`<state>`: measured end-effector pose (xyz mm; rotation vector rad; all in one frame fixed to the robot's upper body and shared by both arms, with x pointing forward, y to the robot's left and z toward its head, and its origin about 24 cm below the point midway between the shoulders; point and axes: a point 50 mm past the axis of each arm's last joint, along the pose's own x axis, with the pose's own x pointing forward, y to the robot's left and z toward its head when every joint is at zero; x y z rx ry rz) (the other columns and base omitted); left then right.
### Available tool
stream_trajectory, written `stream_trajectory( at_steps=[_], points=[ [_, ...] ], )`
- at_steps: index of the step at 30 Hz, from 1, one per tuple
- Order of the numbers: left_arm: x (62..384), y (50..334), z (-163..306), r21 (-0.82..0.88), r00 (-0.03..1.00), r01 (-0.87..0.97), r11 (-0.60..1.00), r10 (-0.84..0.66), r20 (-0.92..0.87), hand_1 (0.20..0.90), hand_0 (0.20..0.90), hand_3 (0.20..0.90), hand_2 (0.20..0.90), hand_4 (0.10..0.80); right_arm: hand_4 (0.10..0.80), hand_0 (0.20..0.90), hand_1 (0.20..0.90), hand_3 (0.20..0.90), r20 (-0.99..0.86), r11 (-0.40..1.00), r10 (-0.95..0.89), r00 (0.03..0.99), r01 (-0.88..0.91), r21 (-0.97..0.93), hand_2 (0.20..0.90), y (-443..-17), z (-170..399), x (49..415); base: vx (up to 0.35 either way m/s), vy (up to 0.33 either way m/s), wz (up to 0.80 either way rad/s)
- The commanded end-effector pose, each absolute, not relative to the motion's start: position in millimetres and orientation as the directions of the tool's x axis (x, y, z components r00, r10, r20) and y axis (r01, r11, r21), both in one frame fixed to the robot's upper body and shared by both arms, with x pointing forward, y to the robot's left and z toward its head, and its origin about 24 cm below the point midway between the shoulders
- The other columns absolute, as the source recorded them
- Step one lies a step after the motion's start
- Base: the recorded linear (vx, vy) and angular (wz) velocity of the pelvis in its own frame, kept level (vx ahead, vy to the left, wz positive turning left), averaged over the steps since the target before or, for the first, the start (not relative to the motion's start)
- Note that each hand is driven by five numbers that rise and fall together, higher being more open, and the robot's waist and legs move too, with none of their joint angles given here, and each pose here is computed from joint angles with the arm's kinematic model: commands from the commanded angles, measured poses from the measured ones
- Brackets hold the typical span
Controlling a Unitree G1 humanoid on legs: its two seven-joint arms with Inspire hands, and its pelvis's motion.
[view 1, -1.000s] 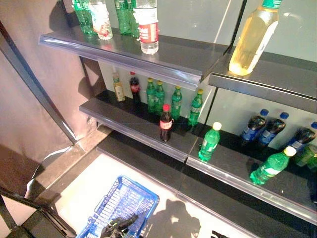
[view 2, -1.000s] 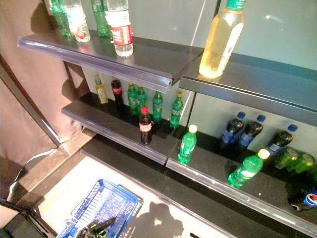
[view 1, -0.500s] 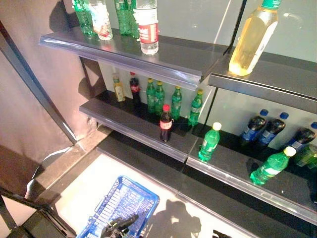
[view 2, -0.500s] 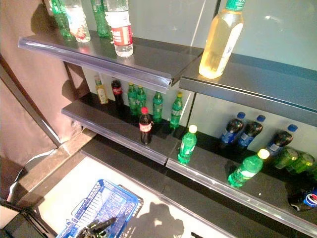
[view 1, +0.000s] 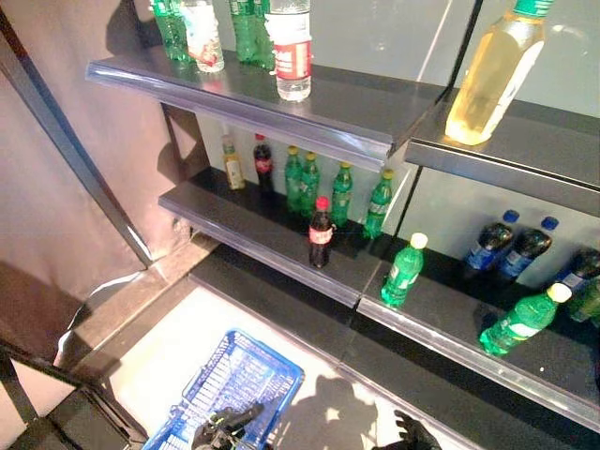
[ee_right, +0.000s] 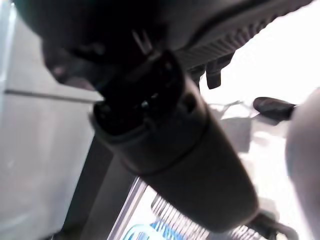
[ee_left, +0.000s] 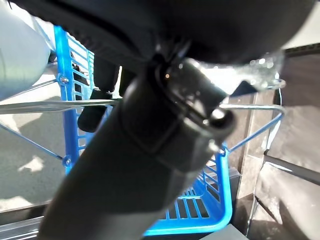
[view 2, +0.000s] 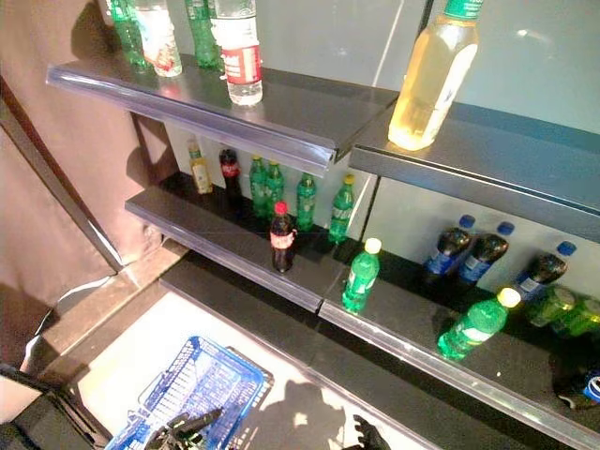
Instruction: Pick up the drink and place into the basket.
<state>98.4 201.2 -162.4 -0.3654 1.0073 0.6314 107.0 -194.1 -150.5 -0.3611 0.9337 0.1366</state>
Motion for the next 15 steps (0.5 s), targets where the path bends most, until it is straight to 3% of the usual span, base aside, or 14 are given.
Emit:
stream_trajectory(
  at_steps=[1,8,15],
  points=[
    [118.1,224.2,-151.6,0.092,0.45,-0.543,0.835,0.382,-0.807,0.3,0.3,0.2,0.3,0.1,0.8,0.9,0.9,0.9,-0.588,0.925,0.035,0.808,-0.249,-0.287,0.9,-174.7,-110.0,173.1,-0.027,-0.05,0.01],
    [104.9,235.5,-151.3,0.11,0.43,-0.576,0.81,0.416,-0.801,0.3,0.3,0.2,0.3,0.1,0.8,0.9,0.9,0.9,-0.176,0.912,0.16,0.971,-0.214,-0.351,0.9,-166.4,-24.2,210.9,-0.006,-0.023,0.0],
    [85.1,235.8,-155.3,0.109,0.392,-0.625,0.773,0.431,-0.812,0.3,0.3,0.2,0.3,0.1,0.8,0.9,0.9,0.9,0.195,0.919,0.191,0.962,-0.105,-0.38,0.9,-168.3,54.2,224.5,0.007,0.034,-0.08]
  ],
)
